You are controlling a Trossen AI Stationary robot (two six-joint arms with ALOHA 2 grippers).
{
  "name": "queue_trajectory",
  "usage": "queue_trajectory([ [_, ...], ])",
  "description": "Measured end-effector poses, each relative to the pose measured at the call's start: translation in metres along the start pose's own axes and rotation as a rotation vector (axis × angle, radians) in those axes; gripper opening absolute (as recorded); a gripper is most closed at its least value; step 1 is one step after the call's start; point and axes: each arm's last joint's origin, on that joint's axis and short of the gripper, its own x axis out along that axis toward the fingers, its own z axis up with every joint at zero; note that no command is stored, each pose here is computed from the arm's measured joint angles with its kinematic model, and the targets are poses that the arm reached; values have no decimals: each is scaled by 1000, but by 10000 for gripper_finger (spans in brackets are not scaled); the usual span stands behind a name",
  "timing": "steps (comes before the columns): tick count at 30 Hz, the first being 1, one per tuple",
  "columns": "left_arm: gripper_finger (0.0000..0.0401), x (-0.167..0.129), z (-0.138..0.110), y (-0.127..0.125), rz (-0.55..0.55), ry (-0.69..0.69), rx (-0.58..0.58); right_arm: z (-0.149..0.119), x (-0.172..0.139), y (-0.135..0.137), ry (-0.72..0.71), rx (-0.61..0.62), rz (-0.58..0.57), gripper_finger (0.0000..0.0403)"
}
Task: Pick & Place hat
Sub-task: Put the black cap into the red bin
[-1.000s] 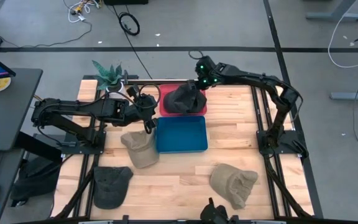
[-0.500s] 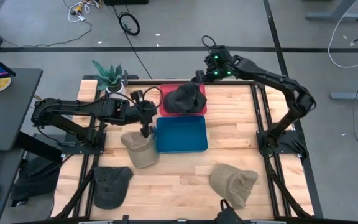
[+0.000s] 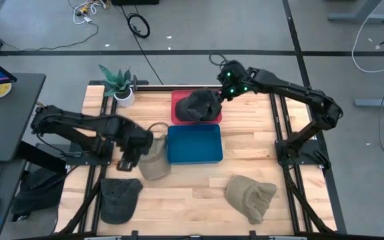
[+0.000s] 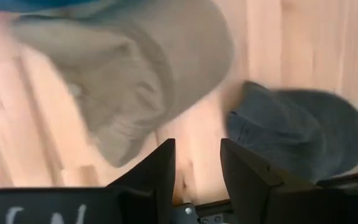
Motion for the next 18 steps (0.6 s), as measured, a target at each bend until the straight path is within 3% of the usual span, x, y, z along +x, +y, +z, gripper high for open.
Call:
queue_trajectory([
  [4,130,30,-16,-11,-9,14,34,-16,10,15,10,21,-22,271],
  [11,130,82,-50,-20,-77,23,-122,-51,32,36,69,82,-1,263],
  [14,130,91,-60,-30,-134,22,-166,-68,42,43,89,105,19,263],
  [18,130,91,-69,-46,-159,25,-138,-89,52,56,106,141,67,263],
])
